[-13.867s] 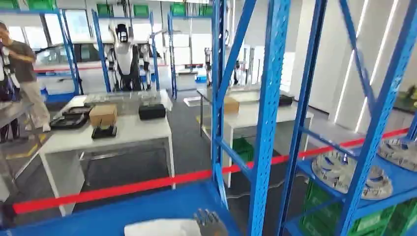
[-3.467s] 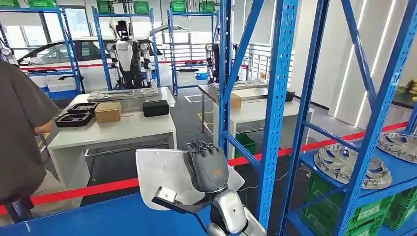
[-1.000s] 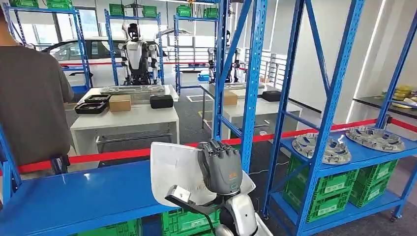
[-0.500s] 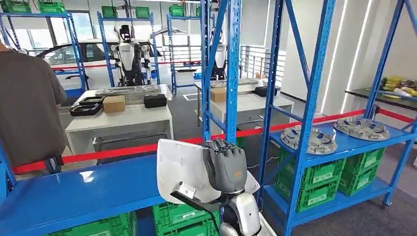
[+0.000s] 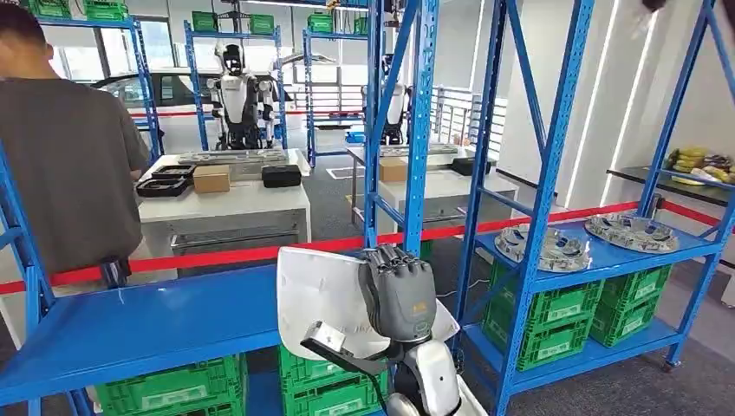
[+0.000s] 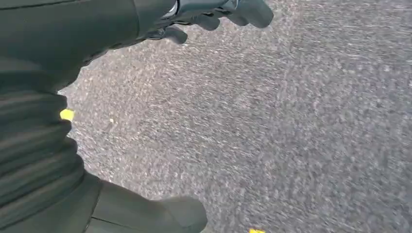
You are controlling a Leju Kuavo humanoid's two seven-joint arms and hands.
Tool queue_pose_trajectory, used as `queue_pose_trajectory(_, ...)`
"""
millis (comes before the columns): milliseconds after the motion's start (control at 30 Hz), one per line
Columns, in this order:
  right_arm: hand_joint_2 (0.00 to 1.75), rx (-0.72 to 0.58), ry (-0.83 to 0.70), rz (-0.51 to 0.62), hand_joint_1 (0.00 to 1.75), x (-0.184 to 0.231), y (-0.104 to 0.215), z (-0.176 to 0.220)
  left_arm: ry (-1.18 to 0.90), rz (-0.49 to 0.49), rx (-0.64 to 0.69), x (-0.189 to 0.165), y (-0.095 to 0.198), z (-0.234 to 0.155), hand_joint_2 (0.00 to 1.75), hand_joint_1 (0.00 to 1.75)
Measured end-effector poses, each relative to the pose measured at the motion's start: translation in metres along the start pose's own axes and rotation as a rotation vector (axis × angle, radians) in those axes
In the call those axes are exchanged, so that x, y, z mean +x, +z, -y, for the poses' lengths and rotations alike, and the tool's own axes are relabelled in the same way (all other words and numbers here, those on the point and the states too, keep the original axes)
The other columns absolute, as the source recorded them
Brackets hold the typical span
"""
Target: Take the parts from the cabinet and place them on the table.
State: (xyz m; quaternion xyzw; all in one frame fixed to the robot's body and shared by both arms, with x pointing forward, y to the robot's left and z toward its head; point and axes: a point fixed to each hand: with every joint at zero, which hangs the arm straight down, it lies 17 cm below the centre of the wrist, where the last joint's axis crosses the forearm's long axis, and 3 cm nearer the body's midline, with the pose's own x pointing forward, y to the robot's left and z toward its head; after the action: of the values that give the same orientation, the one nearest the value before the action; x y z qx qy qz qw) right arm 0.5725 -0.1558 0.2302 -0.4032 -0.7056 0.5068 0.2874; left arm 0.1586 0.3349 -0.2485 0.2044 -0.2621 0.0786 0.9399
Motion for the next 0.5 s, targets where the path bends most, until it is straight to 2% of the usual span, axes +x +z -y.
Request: queue_pose_trajectory(500, 1.75, 0.008, 0.001, -0.004, 1.57, -0.0026, 0.0039, -0.0039, -0.012, 0.008, -0.006, 0.0023, 0.0000, 0.0017, 1.75, 0.00)
